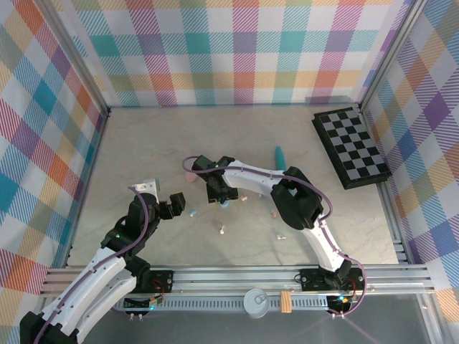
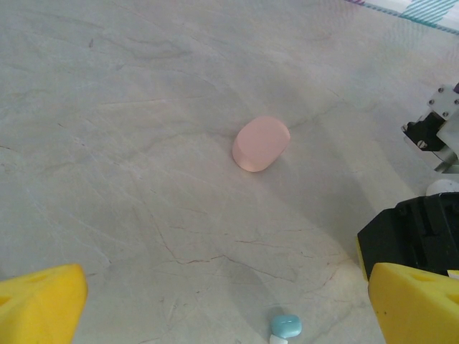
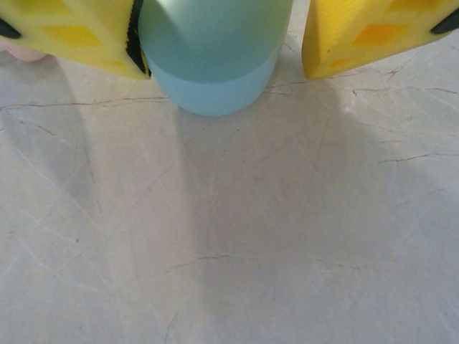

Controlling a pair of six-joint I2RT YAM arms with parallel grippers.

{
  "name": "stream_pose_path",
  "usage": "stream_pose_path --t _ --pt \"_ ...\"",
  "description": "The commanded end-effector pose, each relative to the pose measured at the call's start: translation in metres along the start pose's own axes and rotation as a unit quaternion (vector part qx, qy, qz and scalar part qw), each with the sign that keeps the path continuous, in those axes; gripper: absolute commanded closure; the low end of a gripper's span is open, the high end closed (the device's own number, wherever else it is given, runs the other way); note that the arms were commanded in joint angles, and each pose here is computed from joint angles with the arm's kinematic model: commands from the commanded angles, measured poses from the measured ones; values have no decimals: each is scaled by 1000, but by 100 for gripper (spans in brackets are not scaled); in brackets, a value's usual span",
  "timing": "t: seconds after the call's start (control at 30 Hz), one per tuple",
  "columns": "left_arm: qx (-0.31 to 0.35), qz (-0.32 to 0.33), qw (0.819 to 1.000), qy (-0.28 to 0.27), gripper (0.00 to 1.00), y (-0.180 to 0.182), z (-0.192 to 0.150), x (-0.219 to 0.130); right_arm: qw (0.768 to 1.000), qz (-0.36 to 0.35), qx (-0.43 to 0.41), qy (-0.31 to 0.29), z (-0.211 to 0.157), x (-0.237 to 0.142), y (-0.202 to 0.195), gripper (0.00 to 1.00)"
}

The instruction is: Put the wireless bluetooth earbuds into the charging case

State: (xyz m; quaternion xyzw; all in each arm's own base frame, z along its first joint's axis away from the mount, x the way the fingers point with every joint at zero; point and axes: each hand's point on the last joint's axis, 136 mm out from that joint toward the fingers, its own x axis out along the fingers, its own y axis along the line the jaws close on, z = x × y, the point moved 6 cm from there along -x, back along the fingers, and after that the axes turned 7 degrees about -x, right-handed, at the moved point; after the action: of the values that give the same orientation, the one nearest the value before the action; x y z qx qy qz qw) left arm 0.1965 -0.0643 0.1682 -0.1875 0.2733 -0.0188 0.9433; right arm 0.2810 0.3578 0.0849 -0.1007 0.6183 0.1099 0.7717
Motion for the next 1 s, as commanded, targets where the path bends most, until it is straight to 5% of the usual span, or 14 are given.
stream_pose_path --t 0.0,0.17,0.47,0.7,0.97 --pt "6 -3 1000 -1 0 0 0 0 1000 6 2 9 5 5 1 46" --pt "5 -3 1000 -1 0 0 -1 1 1000 6 2 13 6 11 2 52" --pt "3 -3 1000 0 0 0 -2 2 1000 3 4 13 11 14 0 45" --pt "5 -6 1000 0 0 0 -2 2 1000 3 5 8 16 10 -1 61" --pt "14 -57 998 -14 0 -12 0 1 999 18 22 -32 19 -21 -9 64"
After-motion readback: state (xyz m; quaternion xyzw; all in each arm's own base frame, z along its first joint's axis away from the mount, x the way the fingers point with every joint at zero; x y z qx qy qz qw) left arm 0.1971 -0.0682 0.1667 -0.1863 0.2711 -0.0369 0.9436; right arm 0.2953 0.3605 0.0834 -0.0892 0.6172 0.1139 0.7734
